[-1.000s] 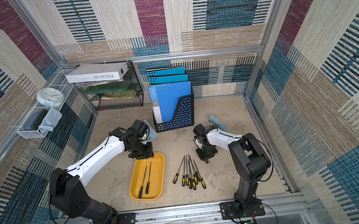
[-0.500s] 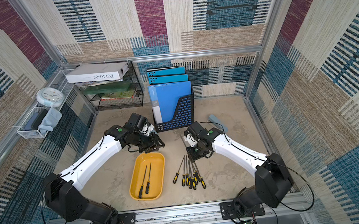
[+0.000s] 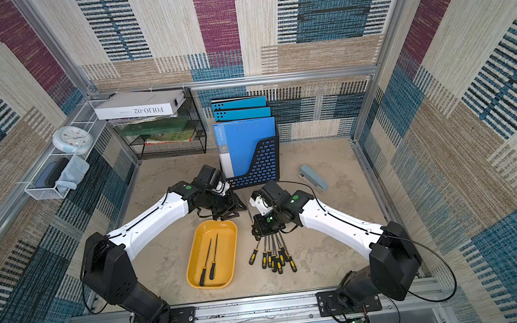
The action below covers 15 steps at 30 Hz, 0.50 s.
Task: Put the file tool into the storage box
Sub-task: Place the file tool in the storage box.
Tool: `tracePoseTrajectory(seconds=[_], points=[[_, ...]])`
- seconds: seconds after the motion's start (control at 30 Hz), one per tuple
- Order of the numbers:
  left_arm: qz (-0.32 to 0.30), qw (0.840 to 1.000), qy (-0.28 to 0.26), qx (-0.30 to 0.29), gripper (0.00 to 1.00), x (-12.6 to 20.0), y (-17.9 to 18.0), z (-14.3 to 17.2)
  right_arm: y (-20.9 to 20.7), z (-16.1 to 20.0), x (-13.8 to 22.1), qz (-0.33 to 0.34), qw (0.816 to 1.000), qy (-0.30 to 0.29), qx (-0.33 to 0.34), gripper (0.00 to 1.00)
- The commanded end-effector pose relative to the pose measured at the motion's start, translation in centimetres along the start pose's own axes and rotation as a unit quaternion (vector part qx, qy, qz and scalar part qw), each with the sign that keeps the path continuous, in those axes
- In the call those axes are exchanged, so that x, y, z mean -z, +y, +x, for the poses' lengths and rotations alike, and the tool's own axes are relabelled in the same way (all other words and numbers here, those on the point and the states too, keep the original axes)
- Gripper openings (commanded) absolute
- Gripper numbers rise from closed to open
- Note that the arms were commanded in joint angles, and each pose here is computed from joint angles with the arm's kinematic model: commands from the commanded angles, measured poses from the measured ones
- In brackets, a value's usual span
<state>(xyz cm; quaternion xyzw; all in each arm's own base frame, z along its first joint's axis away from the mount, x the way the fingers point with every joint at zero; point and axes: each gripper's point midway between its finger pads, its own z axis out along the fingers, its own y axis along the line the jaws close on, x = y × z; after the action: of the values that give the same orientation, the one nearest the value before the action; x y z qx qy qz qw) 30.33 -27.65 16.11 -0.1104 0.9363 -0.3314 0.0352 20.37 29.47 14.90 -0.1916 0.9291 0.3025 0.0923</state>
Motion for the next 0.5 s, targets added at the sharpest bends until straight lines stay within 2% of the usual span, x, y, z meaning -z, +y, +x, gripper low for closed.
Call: tracePoseTrajectory(seconds=[0.0, 0.23, 0.47], points=[[0.010, 1.000, -0.013, -0.003, 0.45, -0.3, -0.4, -0.7, 0.9, -0.1, -0.6, -0.025, 1.000, 0.001, -0.013, 0.15], [0.002, 1.000, -0.012, -0.005, 0.42, -0.6, 0.1, -0.7, 1.9, -0.6, -1.3, -0.050, 0.999, 0.004, -0.014, 0.14], [0.022, 1.000, 0.000, -0.021, 0.41, 0.0, -0.5, 0.1, -0.4, 0.5, -2.7, -0.025, 0.998, 0.026, -0.043, 0.15]])
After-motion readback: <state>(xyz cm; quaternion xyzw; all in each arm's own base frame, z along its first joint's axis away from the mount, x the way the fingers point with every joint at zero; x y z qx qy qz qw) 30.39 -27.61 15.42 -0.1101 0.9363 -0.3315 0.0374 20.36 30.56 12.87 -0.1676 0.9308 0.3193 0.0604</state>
